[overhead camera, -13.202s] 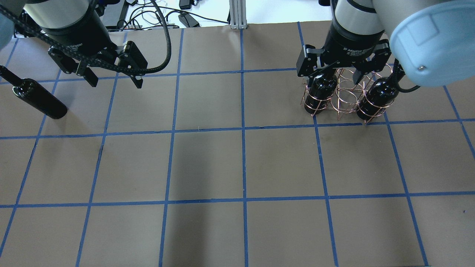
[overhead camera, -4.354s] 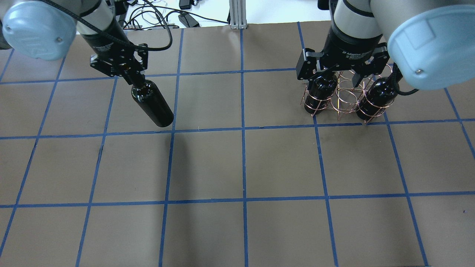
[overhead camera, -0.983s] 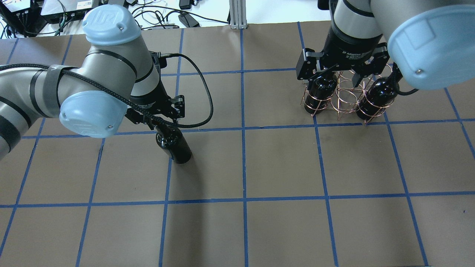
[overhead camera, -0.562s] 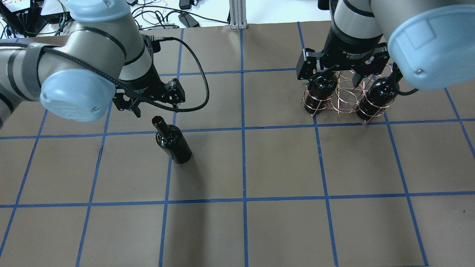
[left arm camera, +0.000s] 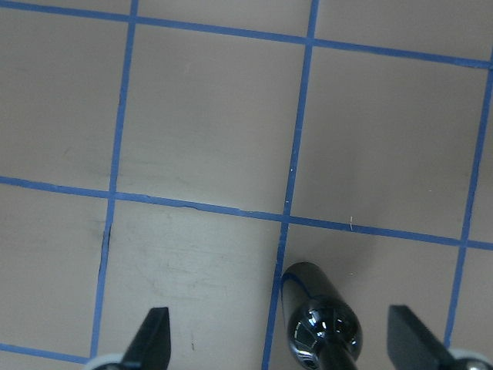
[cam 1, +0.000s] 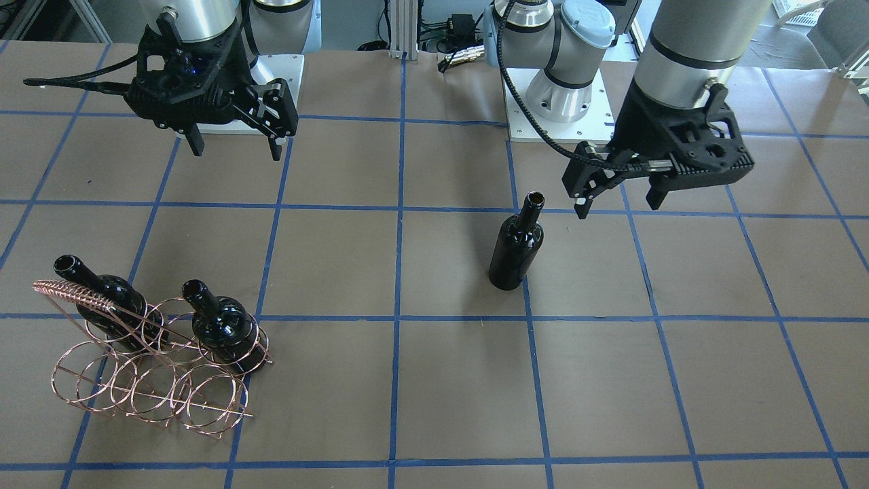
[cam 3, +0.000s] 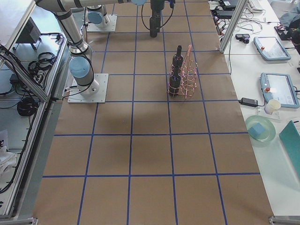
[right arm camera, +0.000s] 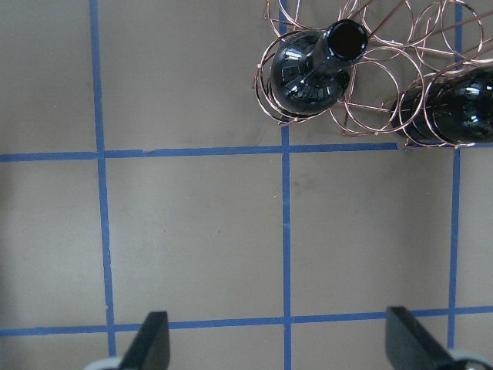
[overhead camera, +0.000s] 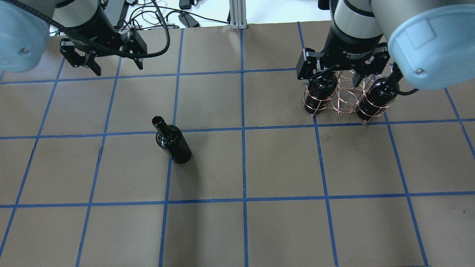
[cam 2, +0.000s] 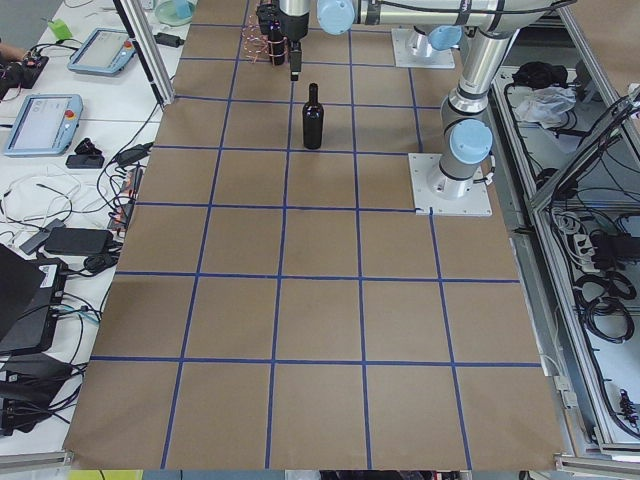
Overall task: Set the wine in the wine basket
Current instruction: 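Raise the left gripper away while the right arm moves toward the bottle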
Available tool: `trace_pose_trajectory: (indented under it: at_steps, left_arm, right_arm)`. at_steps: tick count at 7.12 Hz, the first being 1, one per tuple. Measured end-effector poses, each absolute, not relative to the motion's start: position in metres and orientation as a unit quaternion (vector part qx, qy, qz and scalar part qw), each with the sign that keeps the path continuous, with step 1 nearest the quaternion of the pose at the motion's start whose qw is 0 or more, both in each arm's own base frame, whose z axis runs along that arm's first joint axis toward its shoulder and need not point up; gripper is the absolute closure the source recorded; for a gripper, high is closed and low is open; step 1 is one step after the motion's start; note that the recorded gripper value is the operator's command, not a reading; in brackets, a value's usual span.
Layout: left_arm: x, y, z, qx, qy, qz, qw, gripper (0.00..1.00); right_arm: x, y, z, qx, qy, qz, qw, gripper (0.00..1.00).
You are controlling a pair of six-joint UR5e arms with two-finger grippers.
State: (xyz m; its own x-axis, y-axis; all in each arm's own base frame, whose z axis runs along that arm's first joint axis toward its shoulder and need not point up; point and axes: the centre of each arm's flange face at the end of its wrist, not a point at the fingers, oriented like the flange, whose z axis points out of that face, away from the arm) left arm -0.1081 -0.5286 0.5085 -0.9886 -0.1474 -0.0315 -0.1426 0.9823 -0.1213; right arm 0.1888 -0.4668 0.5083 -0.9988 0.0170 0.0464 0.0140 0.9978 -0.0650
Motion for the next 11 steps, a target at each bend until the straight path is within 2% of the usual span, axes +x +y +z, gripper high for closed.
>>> trace_pose_trajectory:
  at_steps: [8, 11]
  left_arm:
    - [-0.085, -0.515, 0.524, -0.08, 0.995, -0.052, 0.029, 0.0]
    - [-0.074, -0.499, 0.539, -0.086, 0.991, -0.054, 0.091, 0.0]
  right_arm:
    - [0.188, -0.468, 0.508, -0.008, -0.999, 0.032, 0.024, 0.0]
    - [0.187, -0.47, 0.507, -0.001, -0.999, 0.031, 0.024, 0.0]
